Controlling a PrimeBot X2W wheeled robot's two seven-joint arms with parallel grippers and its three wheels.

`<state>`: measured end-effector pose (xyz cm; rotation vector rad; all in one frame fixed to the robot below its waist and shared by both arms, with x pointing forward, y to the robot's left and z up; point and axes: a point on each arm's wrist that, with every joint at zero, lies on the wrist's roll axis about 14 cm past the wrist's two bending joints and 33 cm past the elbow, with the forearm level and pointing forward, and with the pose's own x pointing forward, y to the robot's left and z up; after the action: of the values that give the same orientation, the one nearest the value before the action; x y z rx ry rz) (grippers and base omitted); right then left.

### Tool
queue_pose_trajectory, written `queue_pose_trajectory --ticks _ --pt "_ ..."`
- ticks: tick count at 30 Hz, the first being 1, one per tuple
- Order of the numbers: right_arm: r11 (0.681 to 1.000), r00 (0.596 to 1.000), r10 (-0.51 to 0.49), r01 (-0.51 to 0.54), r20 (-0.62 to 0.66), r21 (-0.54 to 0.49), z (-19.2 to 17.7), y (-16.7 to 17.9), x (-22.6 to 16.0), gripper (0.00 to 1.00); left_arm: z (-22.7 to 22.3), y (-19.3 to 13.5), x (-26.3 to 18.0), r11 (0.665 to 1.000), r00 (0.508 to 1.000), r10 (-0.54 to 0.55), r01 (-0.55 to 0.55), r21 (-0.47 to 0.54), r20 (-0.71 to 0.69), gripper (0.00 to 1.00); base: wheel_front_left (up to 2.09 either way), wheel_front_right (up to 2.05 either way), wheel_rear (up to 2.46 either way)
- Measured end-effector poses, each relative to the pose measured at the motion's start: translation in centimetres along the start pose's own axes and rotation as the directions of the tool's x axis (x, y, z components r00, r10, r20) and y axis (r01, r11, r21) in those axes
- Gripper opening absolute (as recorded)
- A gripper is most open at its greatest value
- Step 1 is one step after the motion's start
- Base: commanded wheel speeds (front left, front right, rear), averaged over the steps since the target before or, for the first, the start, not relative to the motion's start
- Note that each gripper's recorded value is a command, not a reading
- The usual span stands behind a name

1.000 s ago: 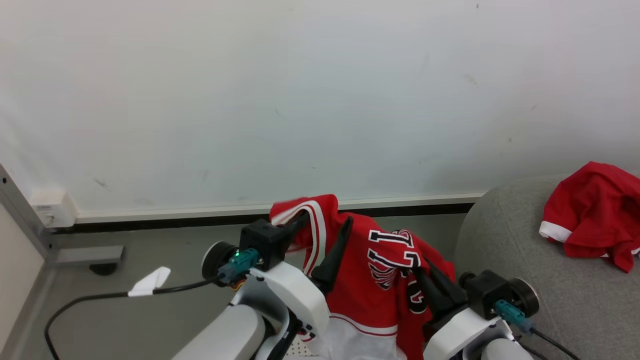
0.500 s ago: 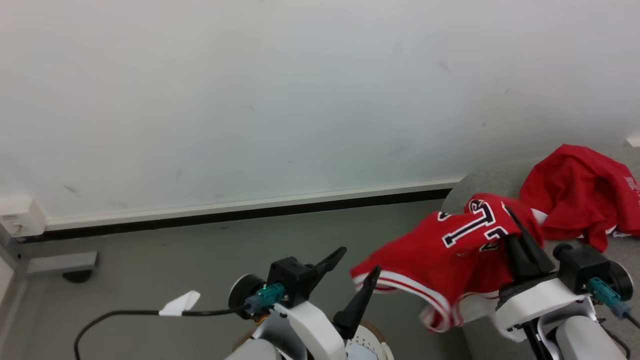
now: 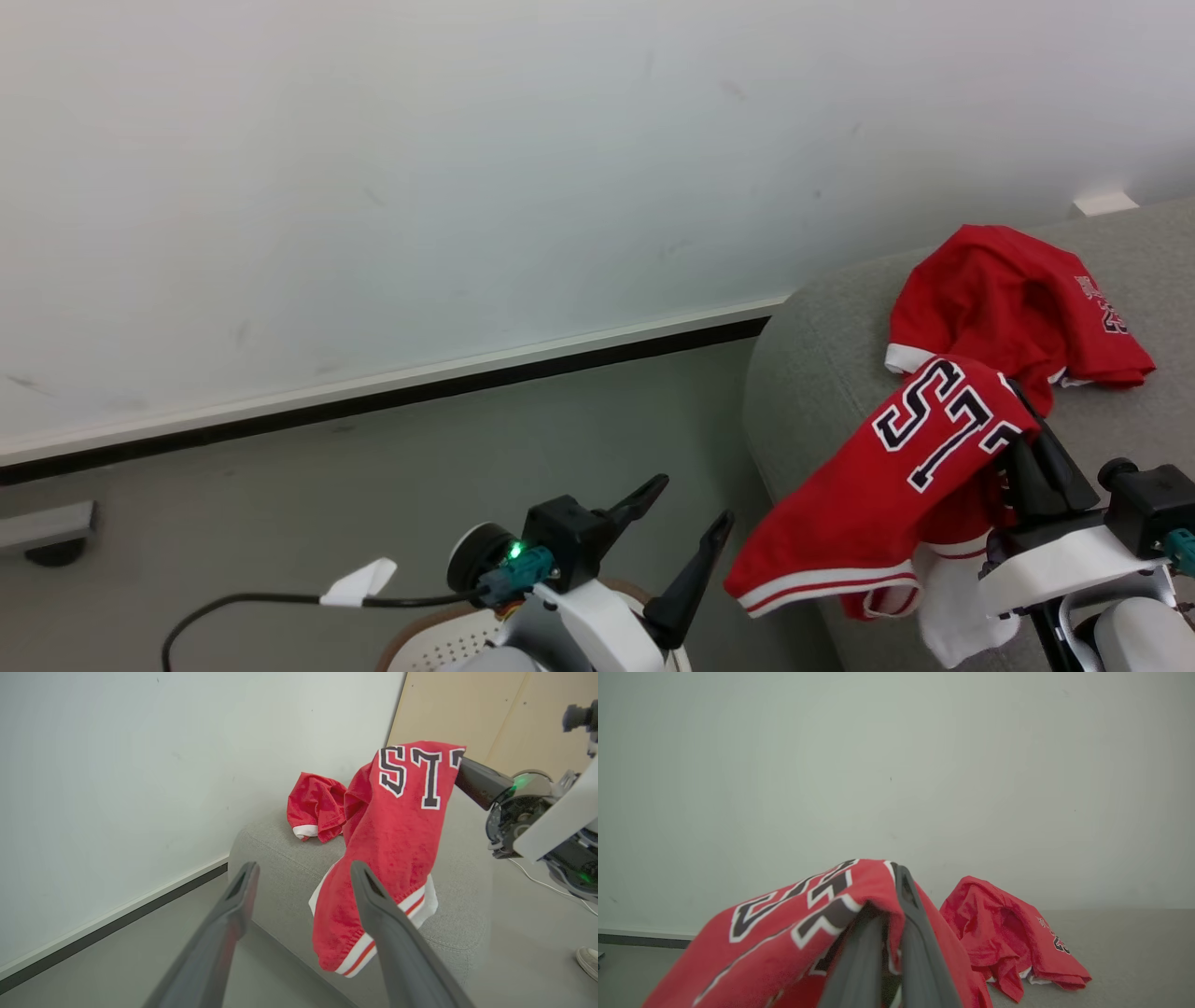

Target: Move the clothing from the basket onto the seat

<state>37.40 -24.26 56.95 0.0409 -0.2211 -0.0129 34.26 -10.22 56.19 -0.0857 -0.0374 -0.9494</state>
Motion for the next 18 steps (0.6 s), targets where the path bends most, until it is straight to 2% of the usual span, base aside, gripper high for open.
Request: queue_pose_trajectory --ticks 18 --pt "0.989 0.990 -0.142 0.141 -0.015 -0.041 0.3 -5.0 -3.6 0.00 -0.9 -5.4 3.7 0.976 0.976 -0.216 0.216 -0.033 0.003 1.00 0.00 0.00 0.00"
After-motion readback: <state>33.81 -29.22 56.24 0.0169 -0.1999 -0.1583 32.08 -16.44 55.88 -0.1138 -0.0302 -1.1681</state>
